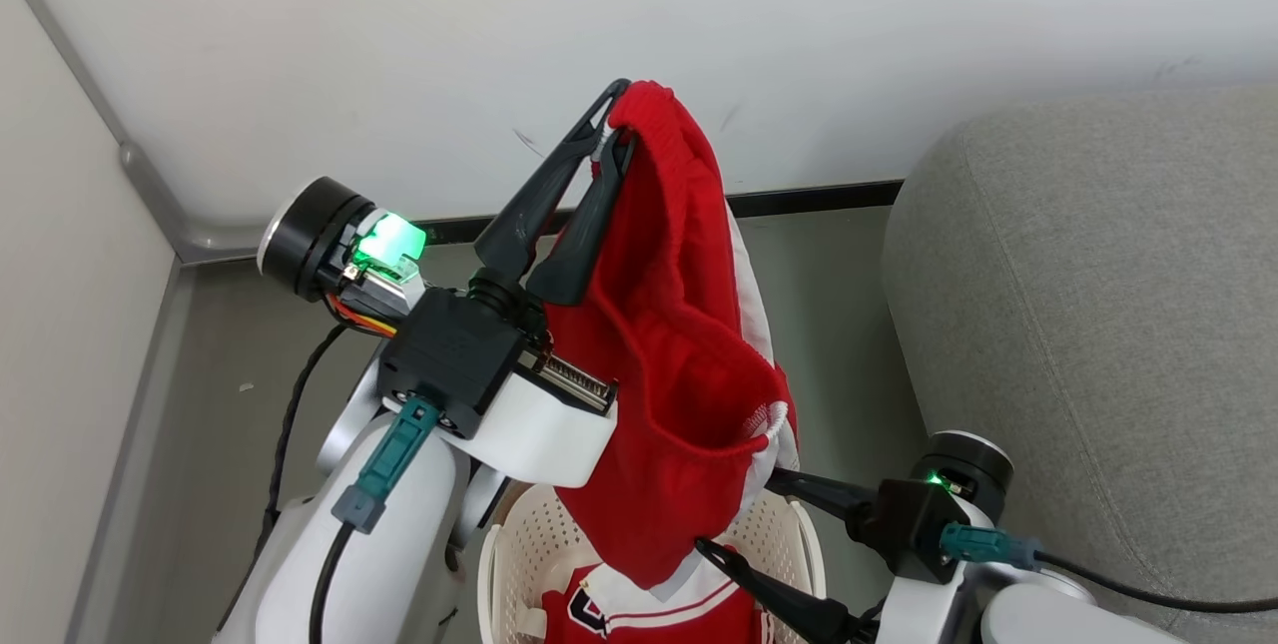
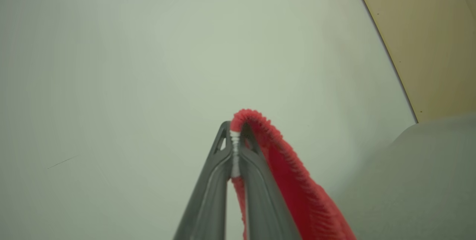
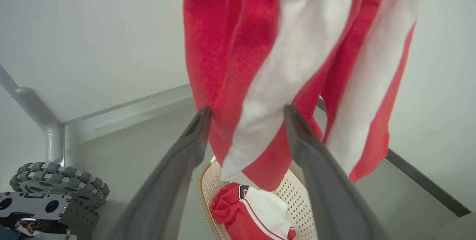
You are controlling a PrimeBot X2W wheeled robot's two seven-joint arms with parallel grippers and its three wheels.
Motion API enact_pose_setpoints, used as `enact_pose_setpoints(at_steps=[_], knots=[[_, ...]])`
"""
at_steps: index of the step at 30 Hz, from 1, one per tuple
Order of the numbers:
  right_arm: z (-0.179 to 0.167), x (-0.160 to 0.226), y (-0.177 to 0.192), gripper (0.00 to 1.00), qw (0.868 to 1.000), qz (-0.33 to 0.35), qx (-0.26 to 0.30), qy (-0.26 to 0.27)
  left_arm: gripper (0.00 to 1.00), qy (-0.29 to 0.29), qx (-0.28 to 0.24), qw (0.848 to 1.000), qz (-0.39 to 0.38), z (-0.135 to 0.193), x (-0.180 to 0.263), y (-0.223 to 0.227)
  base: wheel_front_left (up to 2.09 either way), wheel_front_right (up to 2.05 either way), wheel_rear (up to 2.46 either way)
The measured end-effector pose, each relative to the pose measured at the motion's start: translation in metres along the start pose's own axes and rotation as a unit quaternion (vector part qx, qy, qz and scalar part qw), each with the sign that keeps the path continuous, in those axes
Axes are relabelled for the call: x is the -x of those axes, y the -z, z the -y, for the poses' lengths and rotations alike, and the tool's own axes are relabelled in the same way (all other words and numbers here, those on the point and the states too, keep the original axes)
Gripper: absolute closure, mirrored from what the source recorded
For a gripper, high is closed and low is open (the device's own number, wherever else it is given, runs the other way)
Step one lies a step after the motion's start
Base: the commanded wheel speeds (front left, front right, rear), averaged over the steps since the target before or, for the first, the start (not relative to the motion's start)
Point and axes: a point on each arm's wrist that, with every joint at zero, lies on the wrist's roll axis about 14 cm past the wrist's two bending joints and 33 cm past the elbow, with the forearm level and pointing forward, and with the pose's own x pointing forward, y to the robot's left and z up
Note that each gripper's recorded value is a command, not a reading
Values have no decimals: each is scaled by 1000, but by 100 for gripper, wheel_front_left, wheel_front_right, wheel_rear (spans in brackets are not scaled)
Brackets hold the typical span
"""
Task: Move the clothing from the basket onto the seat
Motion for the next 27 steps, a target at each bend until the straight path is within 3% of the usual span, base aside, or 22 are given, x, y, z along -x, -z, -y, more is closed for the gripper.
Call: enact_pose_setpoints(at_steps=[22,23,24,26,27], knots=[[-8,-30,-13,0,998,-5,38,-52,100,17,-7,1000,8,4,-1,-9,0,0,0],[-9,-31,-13,10,998,-6,40,-55,100,16,-7,1000,9,4,-1,-9,0,0,0],[-10,-33,-14,51,997,-6,43,-58,100,16,-7,1000,9,4,-2,-9,0,0,0],[-13,-36,-18,78,997,1,48,-66,100,16,-6,1000,7,4,-1,-8,0,0,0],[-14,-38,-21,100,996,6,48,-68,100,16,-5,1000,7,4,-1,-7,0,0,0]])
